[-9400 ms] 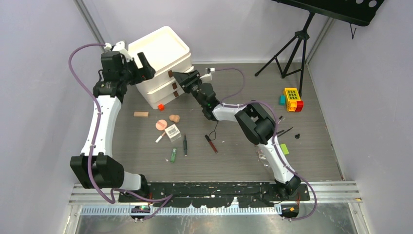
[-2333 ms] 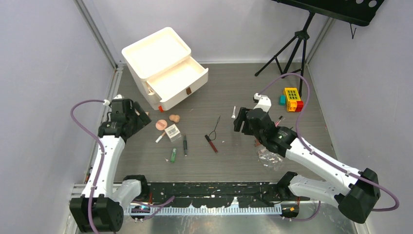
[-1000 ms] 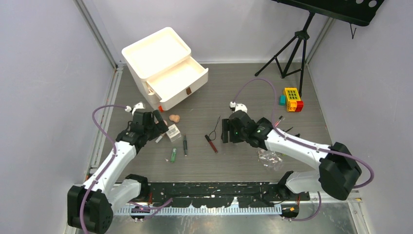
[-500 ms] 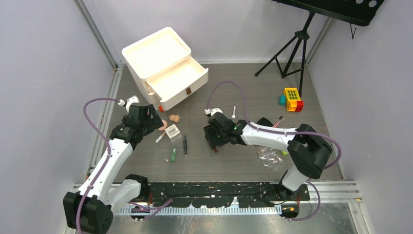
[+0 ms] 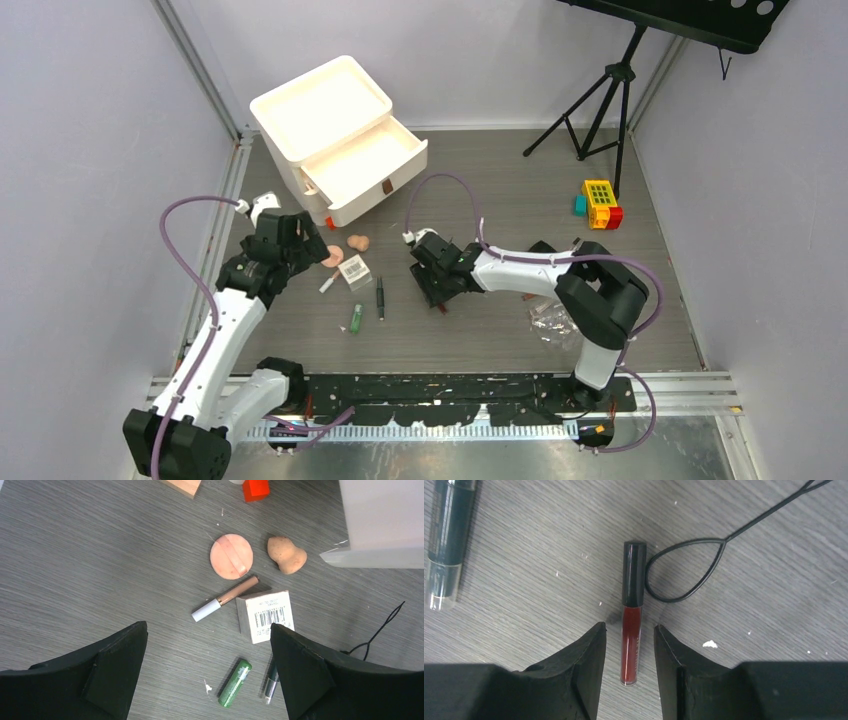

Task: Organize the makeup
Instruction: Pick up the makeup from the center of the board.

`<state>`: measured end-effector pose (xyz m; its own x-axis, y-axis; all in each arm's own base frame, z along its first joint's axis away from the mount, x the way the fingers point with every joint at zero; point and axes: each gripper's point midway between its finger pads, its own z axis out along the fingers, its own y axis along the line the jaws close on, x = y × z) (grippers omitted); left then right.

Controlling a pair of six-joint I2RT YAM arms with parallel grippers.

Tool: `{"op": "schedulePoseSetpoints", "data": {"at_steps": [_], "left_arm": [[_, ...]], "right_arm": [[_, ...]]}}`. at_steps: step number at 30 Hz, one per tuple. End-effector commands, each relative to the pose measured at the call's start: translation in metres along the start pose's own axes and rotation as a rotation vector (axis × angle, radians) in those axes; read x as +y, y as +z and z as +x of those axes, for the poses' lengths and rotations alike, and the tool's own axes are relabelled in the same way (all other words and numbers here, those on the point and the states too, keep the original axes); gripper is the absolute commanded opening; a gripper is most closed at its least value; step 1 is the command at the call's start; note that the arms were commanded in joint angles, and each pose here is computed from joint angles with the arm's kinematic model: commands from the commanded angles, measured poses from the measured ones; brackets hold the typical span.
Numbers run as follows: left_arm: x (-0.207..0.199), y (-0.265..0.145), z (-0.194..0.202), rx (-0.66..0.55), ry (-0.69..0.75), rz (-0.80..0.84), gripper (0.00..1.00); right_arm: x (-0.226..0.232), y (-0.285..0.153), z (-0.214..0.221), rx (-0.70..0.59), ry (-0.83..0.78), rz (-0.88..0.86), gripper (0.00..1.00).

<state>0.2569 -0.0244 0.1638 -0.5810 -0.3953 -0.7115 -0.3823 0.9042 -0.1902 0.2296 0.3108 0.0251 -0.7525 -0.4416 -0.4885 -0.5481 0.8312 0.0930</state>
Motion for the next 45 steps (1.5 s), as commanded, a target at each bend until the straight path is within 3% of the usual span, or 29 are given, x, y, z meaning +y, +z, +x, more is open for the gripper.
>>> {"op": "schedulePoseSetpoints", "data": {"at_steps": [1, 20, 26, 40, 45], "left_arm": [[-0.002, -0.012, -0.02, -0.043, 0.017, 0.003, 0.96], [-0.007, -0.026, -0.034, -0.047, 0.057, 0.024, 1.0], [-0.007, -0.028, -0.038, -0.056, 0.071, 0.026, 1.0], [-0.002, -0.026, -0.042, -0.066, 0.075, -0.008, 1.0], [0.001, -0.033, -0.05, -0.091, 0.066, -0.017, 1.0]], "right_arm": [[0.004, -0.003, -0.008, -0.011, -0.028, 0.004, 0.45], [0.001, 0.006, 0.007, 0.041, -0.066, 0.056, 0.31], [0.003, 0.002, 0.008, 0.043, -0.076, 0.048, 0.17], [0.027, -0.074, -0.019, -0.069, -0.044, -0.105, 0.06], [0.032, -0.118, -0.054, -0.199, -0.007, -0.131, 0.04]]}}
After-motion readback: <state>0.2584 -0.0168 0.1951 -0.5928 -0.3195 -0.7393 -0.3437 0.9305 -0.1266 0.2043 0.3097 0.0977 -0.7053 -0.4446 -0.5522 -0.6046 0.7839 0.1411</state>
